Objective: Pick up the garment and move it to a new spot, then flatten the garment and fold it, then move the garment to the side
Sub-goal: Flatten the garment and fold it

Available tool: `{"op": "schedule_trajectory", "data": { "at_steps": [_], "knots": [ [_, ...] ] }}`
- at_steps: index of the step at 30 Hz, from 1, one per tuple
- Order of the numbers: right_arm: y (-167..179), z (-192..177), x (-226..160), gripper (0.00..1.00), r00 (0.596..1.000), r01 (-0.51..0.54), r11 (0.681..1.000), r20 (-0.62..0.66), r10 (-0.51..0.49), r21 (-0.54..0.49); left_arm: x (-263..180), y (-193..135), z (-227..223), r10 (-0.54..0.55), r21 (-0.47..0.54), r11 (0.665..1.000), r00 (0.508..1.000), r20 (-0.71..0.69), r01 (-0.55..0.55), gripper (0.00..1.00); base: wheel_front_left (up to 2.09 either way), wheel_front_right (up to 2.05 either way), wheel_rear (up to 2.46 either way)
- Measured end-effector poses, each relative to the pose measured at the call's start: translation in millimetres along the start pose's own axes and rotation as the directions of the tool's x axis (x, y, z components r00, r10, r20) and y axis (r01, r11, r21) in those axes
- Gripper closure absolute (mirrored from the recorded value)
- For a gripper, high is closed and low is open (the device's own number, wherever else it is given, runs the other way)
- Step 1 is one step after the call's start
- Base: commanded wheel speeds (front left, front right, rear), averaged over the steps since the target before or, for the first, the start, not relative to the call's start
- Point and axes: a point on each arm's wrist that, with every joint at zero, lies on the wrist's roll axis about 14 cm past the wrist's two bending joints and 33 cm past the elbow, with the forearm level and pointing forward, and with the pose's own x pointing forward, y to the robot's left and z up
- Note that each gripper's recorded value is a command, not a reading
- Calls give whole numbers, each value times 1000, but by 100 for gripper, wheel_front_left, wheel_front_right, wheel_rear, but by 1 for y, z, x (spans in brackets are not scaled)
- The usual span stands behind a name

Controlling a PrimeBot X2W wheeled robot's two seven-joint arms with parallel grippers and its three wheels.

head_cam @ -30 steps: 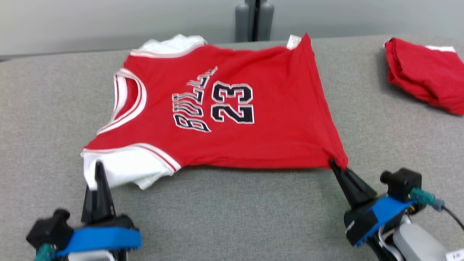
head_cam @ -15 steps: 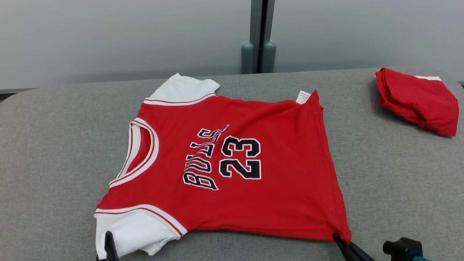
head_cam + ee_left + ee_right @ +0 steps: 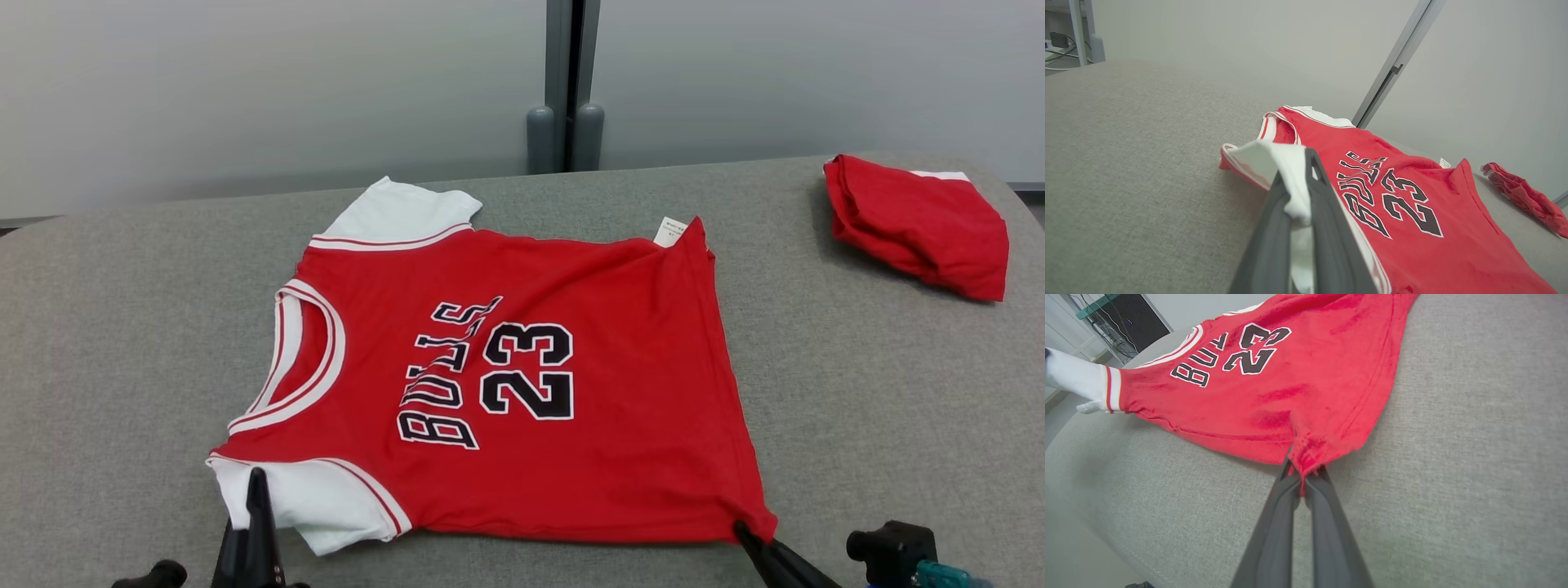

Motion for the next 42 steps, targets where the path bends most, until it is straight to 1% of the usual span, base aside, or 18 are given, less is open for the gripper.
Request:
{"op": "schedule_trajectory", "data": {
  "at_steps": [7,12,17,26,27,28,29,30,31,35,37,42],
  "knots": [
    [-5,13,9,100,1000,6,1000,10,-6,31,33,-14,16,-82,47,996,996,19,81,100,0,0,0],
    [-12,23,19,100,1000,13,998,15,-14,65,56,-23,14,-129,76,989,992,-6,129,100,0,0,0],
    [-19,32,33,100,1000,16,997,21,-17,78,80,-25,12,-143,88,986,990,-18,144,100,0,0,0],
    [-34,46,63,100,999,24,998,30,-26,63,122,-12,-1,-126,127,983,990,-64,134,100,0,0,0],
    [-36,47,65,91,999,26,998,29,-28,59,126,-12,-3,-125,132,982,990,-70,134,100,0,0,0],
    [-37,48,68,28,999,26,998,32,-28,55,130,-10,-4,-122,136,982,990,-74,131,100,0,0,0],
    [-38,49,71,0,999,26,998,38,-28,53,133,-9,-5,-117,139,982,990,-78,127,84,0,0,0],
    [-38,50,73,0,999,25,998,41,-28,52,136,-8,-6,-115,143,982,990,-80,126,32,0,0,0],
    [-39,50,74,0,999,26,998,47,-28,52,138,-7,-7,-114,148,981,990,-80,125,0,0,0,0],
    [-45,55,73,0,996,40,999,77,-40,7,141,-6,-5,-112,156,980,992,-63,120,0,0,0,0],
    [-45,55,71,0,995,42,999,90,-42,7,139,-4,-4,-105,157,981,993,-55,112,0,0,0,0],
    [-50,41,57,0,995,69,998,69,-69,6,130,7,-3,-73,160,984,996,-44,79,0,0,0,0]
  ]
}}
